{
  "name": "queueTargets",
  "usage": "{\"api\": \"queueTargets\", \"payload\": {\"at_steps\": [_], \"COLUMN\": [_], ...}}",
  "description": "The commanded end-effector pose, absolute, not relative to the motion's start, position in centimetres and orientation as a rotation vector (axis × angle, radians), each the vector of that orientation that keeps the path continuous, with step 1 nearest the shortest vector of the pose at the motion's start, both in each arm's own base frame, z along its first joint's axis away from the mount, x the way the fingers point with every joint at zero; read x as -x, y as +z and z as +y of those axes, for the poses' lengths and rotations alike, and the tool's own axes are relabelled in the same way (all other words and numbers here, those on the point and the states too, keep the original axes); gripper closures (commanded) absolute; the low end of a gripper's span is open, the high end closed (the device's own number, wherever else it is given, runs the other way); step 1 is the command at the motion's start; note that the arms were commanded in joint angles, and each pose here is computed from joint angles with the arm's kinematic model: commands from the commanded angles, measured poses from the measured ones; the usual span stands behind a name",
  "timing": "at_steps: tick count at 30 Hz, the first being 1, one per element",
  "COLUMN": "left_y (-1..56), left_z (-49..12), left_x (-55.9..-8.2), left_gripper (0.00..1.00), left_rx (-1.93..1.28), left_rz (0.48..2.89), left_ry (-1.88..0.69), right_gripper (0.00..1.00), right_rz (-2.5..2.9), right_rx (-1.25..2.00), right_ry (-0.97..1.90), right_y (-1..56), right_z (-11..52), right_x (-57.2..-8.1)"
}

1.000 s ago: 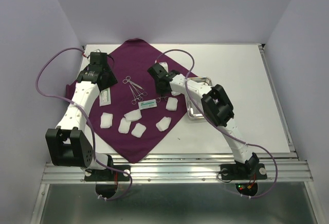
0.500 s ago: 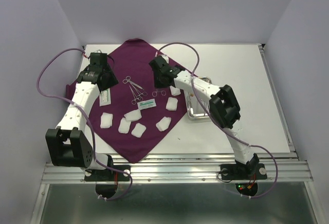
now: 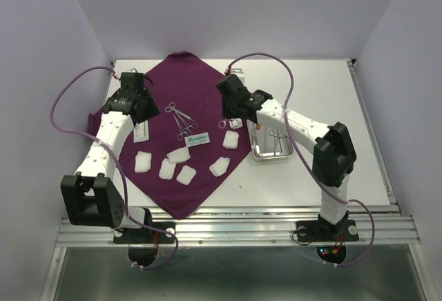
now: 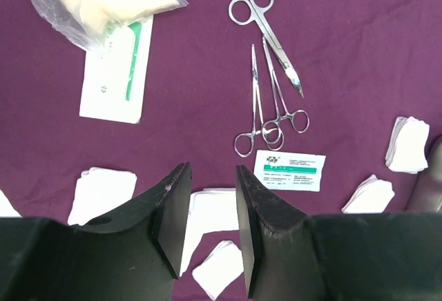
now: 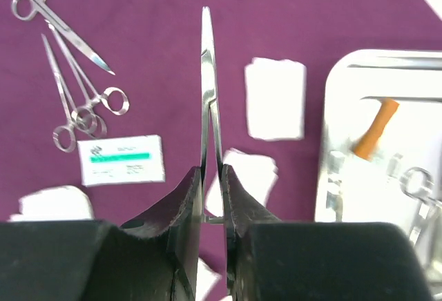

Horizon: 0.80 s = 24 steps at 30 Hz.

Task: Prepare the surgical pack
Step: Pick up the medical item from the surgical kit, then place the medical item in the container.

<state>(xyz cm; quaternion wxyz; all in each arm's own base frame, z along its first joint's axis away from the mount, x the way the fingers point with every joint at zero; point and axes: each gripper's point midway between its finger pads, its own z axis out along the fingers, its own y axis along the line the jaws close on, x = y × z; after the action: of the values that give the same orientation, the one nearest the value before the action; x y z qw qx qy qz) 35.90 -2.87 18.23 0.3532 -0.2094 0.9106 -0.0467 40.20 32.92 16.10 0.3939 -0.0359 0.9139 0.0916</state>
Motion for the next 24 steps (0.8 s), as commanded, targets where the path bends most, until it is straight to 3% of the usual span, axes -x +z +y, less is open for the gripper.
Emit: {"api": "queueTargets", "payload": {"at_steps": [1, 12, 22, 24], "left_y": [20.1, 19.9, 18.8, 18.6], "left_z": [-3.0, -3.4, -3.5, -3.5], "left_x": [-35.9, -35.8, -35.3, -35.2], "left_gripper": [0.57, 0.57, 0.57, 0.57], "left_rx": [0.511, 0.510, 0.510, 0.508], "left_rz": [2.294, 2.298, 2.332, 2.339], "left_ry": [-0.157, -0.180, -0.164, -0.161], "right_gripper": [0.91, 0.90, 0.87, 0.81], "right_rz": [2.221, 2.289, 2.363, 2.374], "right_rx": [0.078, -0.045, -0.017, -0.020], "right_ry": [0.172, 0.039, -0.042, -0.052], "right_y": [18.4, 13.5, 7.9, 7.1], "right_z": [29.4, 18.5, 16.5, 16.4], "right_x": [-39.5, -37.6, -36.9, -36.9]}}
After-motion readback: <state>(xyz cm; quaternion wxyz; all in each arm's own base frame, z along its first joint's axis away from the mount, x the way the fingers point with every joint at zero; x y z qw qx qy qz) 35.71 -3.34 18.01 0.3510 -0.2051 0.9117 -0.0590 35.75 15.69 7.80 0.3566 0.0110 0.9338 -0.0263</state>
